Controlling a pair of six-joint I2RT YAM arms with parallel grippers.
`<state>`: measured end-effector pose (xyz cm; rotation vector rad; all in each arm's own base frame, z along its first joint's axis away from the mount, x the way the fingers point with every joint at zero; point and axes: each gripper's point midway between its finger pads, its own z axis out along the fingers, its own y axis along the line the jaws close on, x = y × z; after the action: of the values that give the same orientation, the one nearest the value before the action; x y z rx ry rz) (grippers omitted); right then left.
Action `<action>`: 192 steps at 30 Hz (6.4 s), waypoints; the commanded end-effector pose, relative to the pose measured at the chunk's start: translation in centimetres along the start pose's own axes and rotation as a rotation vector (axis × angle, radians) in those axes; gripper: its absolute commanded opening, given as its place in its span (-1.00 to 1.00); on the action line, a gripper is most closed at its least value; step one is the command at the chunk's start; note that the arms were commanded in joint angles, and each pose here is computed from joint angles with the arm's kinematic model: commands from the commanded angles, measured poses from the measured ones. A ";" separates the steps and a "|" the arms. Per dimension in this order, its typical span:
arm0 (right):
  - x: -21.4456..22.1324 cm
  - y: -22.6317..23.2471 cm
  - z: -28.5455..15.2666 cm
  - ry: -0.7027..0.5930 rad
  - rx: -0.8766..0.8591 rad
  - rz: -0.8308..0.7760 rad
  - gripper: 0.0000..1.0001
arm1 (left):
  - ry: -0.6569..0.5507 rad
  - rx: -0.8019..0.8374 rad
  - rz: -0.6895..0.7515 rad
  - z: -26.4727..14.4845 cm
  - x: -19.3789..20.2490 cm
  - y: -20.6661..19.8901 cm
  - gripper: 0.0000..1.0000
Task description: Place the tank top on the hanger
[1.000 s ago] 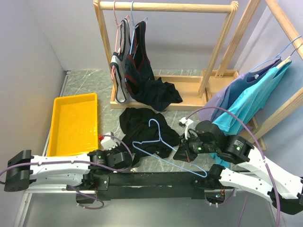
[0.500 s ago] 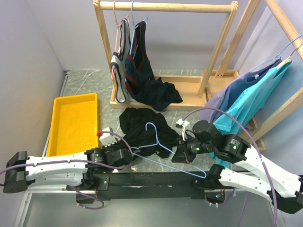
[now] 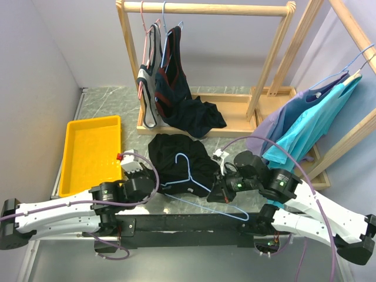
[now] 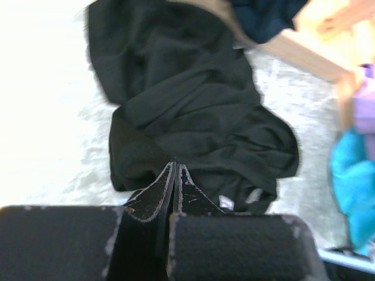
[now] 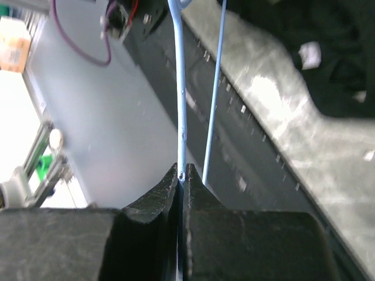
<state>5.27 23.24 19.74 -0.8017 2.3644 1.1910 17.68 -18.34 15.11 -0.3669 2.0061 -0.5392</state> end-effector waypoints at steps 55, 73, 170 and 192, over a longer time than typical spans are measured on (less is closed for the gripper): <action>-4.1 -5.3 11.4 -0.328 0.016 -0.126 -1.00 | -0.079 0.349 0.295 2.5 -1.1 -10.6 0.19; -4.6 -6.4 11.4 -0.316 0.117 -0.094 -0.80 | -0.099 0.311 0.373 4.2 0.0 -9.4 -0.98; -3.0 -13.2 -0.1 -0.418 0.750 0.229 -1.00 | -0.294 -0.047 0.191 6.6 -4.9 -3.9 -0.98; -14.6 -5.6 1.8 -0.590 0.592 0.148 -1.00 | -0.292 -0.025 0.218 6.5 -7.1 -11.6 -0.98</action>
<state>18.85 26.18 19.94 -0.1020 2.1988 0.5689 27.11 -25.84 21.56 -0.2001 1.7641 -0.3080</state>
